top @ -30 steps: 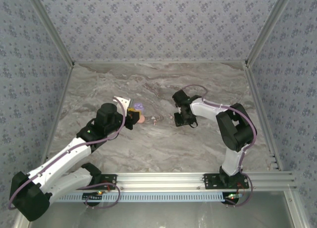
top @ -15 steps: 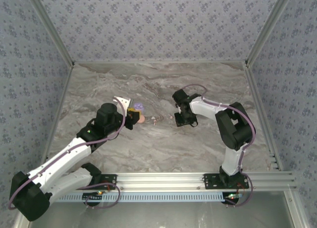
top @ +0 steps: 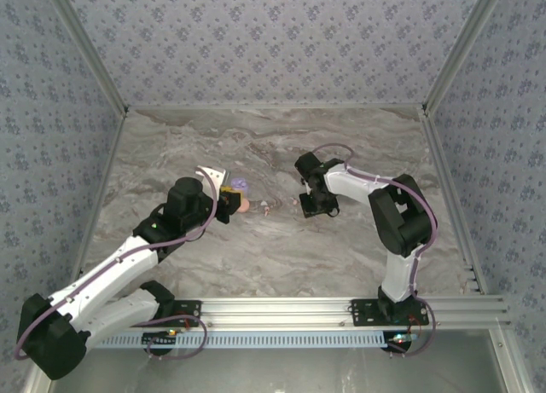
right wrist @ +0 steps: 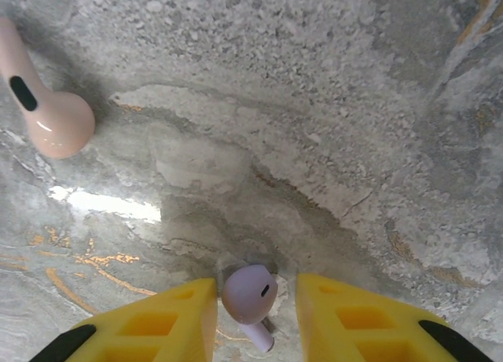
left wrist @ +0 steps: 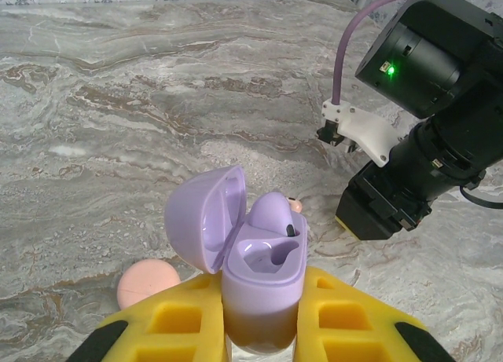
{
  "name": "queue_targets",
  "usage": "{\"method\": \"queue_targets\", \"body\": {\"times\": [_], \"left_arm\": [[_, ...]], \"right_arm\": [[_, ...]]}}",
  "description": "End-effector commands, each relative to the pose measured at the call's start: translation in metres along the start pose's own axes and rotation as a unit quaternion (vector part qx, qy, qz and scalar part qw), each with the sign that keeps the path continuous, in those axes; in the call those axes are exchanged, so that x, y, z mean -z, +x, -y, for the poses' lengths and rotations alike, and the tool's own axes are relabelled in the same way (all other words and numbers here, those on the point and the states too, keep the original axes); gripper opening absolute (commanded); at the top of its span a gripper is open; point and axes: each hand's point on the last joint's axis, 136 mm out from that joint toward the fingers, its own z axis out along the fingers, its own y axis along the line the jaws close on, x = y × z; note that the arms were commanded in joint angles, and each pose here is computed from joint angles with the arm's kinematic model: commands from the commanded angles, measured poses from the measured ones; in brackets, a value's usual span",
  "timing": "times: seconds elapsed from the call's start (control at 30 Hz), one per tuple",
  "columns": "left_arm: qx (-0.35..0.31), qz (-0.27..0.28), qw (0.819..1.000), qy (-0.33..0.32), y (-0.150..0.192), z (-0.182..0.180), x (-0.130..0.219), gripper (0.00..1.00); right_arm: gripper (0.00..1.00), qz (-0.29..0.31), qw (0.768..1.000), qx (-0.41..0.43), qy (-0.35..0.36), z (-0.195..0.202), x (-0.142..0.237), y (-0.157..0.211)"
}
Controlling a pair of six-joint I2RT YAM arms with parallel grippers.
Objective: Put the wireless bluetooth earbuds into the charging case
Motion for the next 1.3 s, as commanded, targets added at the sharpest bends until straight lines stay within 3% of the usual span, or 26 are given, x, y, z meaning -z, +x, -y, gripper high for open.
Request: {"method": "queue_targets", "body": {"times": [0.0,0.83,1.27], "left_arm": [[-0.007,0.016,1.0,0.009,-0.011,0.005,0.002,0.13],[-0.007,0.015,1.0,0.012,-0.01,0.005,0.002,0.13],[-0.006,0.014,1.0,0.013,-0.008,0.006,0.002,0.13]], "right_arm": [[0.34,-0.012,1.0,0.012,0.011,0.001,0.0,0.001],[0.34,-0.029,0.999,0.015,0.022,0.0,-0.017,0.001],[0.22,-0.013,0.999,-0.042,0.017,0.011,-0.011,0.0]]}}
